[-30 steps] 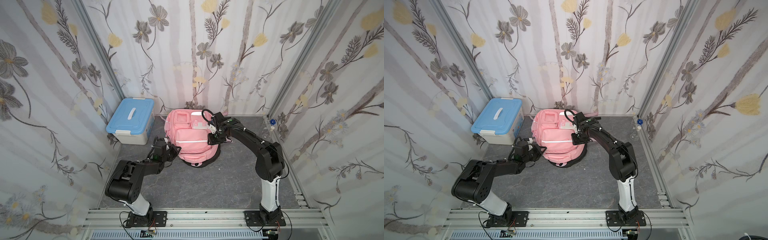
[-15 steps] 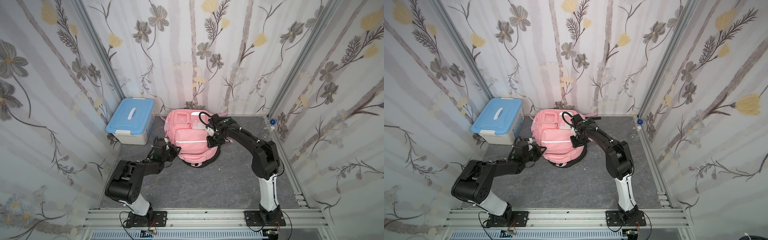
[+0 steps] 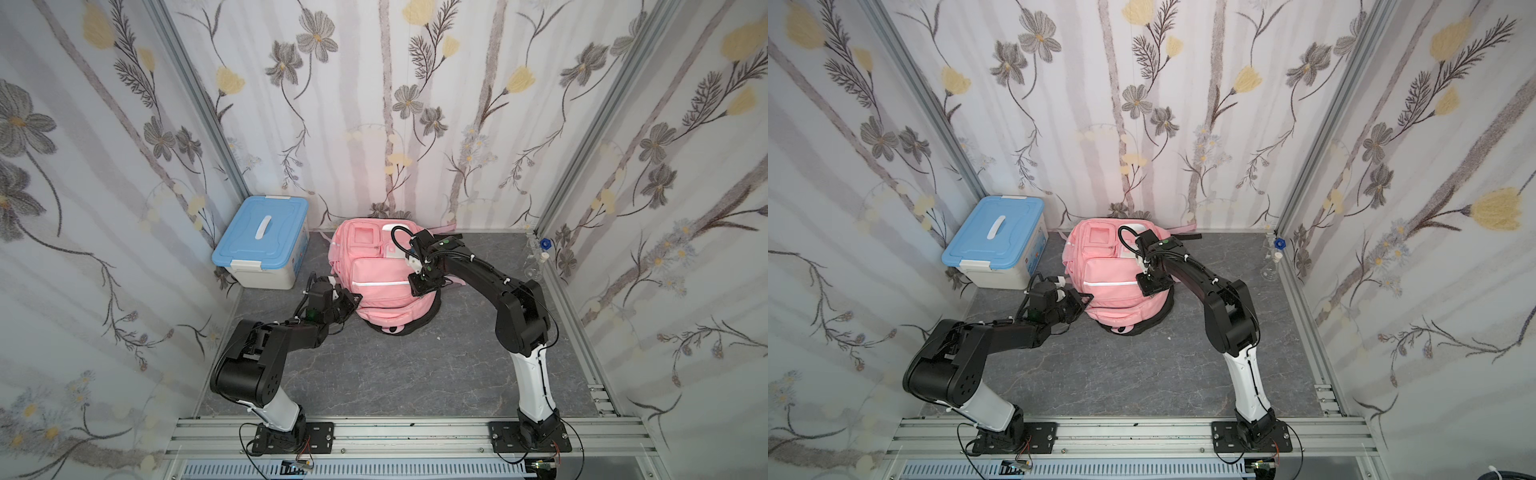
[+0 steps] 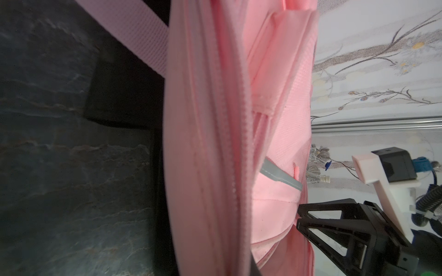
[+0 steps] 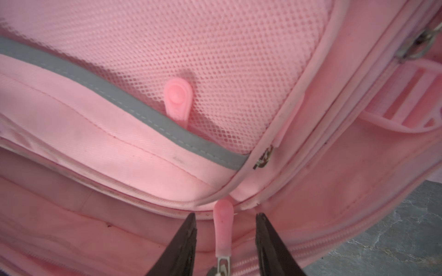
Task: Zip up the backpack
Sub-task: Zip the zipper on the backpack.
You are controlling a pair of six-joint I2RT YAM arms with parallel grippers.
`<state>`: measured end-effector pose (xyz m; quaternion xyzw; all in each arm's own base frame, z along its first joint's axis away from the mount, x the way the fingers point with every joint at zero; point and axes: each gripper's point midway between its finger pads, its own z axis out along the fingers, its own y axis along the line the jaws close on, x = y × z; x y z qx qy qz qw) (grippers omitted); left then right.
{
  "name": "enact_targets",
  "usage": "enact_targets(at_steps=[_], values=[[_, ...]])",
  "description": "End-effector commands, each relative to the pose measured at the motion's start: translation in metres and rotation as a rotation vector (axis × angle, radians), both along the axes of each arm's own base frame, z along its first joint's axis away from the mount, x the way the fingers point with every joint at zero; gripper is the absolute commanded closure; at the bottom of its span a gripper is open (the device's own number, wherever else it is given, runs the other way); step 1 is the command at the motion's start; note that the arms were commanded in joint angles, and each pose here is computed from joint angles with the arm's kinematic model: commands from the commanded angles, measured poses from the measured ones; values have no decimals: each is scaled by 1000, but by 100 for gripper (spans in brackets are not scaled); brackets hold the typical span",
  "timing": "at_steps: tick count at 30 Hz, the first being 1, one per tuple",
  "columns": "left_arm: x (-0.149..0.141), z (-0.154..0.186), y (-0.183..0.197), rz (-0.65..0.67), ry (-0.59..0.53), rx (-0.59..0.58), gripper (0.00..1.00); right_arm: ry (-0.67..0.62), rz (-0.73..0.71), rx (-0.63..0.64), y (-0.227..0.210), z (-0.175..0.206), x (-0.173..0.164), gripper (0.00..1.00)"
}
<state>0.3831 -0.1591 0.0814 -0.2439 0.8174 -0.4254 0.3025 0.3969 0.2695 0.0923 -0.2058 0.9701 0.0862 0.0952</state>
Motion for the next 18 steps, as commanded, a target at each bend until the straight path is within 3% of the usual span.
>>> enact_targets(at_steps=[1,3,8,13,18], values=[[0,-2,0,-21,-13,37,100,19,14,-53,-8,-8,-4,58],[0,-3,0,-23,-11,38,100,34,18,-41,-5,-11,-6,60],[-1,-4,1,-20,-9,42,100,63,20,-16,-1,-12,-11,83],[0,-5,1,-17,-4,46,100,59,8,39,2,2,-12,100],[0,-6,1,-13,-2,47,100,51,-26,146,7,20,-13,100]])
